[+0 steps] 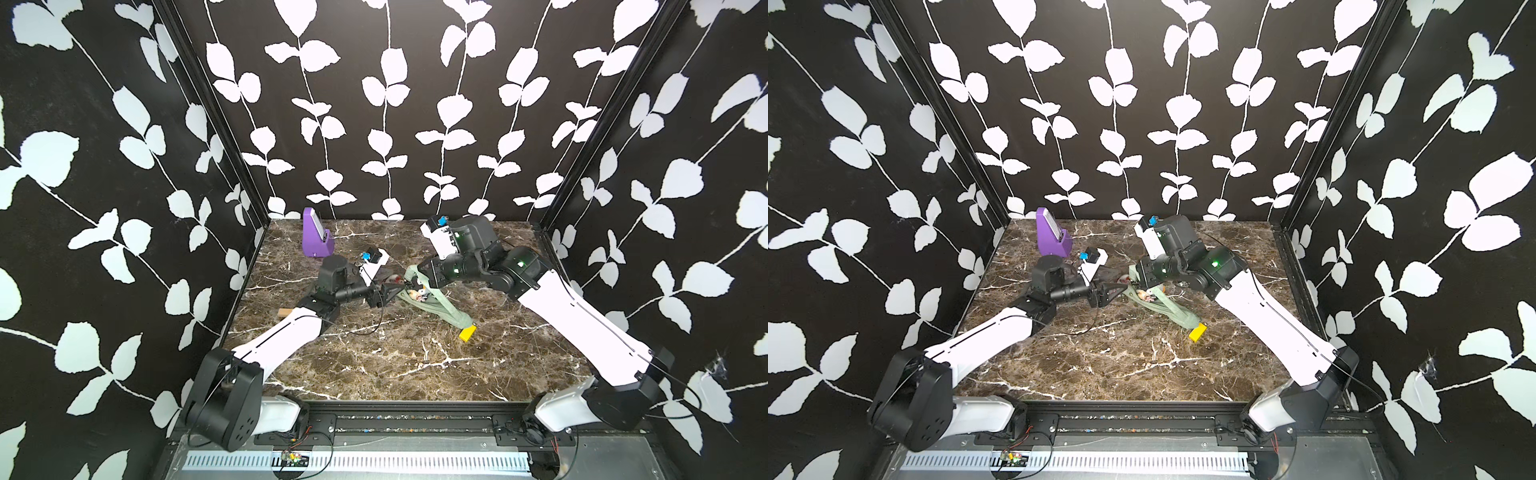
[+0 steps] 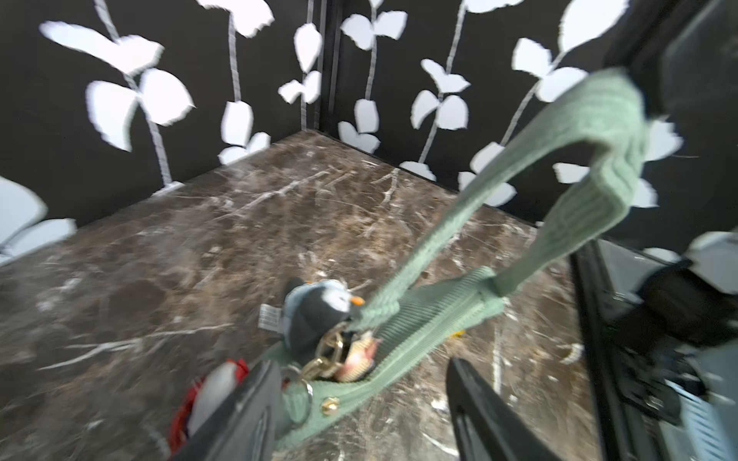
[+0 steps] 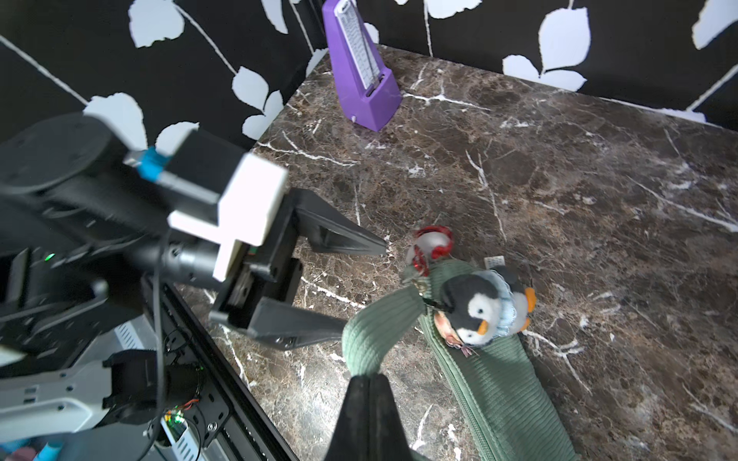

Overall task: Remove the decoration from the bag
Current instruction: Pick up the bag from the center of the board.

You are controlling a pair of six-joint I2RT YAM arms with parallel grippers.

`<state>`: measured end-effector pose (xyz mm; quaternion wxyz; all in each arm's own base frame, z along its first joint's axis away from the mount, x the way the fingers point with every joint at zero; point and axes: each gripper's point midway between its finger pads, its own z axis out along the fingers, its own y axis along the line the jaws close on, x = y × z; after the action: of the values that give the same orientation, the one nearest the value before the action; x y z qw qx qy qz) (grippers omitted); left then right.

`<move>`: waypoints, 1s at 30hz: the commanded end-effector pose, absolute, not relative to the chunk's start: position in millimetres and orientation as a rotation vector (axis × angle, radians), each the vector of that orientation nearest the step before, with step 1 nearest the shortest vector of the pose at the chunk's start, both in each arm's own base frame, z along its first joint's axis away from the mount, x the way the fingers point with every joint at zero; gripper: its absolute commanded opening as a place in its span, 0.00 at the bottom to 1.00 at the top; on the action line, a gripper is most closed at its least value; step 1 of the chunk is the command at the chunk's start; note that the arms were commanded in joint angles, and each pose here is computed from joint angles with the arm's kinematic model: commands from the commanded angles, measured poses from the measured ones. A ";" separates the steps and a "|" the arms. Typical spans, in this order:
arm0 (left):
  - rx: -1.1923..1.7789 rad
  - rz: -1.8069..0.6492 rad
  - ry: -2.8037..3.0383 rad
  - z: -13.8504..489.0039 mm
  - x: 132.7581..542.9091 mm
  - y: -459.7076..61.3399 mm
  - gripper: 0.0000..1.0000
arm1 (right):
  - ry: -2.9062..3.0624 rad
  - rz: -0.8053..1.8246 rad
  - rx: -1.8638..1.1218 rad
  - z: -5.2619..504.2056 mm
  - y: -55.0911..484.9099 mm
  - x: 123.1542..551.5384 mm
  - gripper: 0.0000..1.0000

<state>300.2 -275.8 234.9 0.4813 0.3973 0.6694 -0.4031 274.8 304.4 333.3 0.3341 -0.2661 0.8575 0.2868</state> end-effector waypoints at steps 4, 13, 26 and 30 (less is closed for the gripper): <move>1.063 -1.027 1.521 260.5 287.1 -280.1 0.68 | 2.127 0.814 -0.808 365.0 305.8 266.0 0.00; 1.052 -1.005 1.490 270.9 291.2 -280.2 0.66 | 2.107 0.856 -0.840 373.2 301.6 264.6 0.00; 1.071 -1.068 1.489 263.6 294.0 -289.3 0.56 | 2.088 0.906 -0.852 378.9 303.7 261.6 0.00; 1.071 -1.069 1.493 262.0 296.3 -293.9 0.49 | 2.086 0.915 -0.832 379.8 303.6 262.2 0.00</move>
<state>293.4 -289.6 247.8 0.4706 0.4358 0.6291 -0.4391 260.9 302.1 354.3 0.3173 -0.3227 0.8267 0.3343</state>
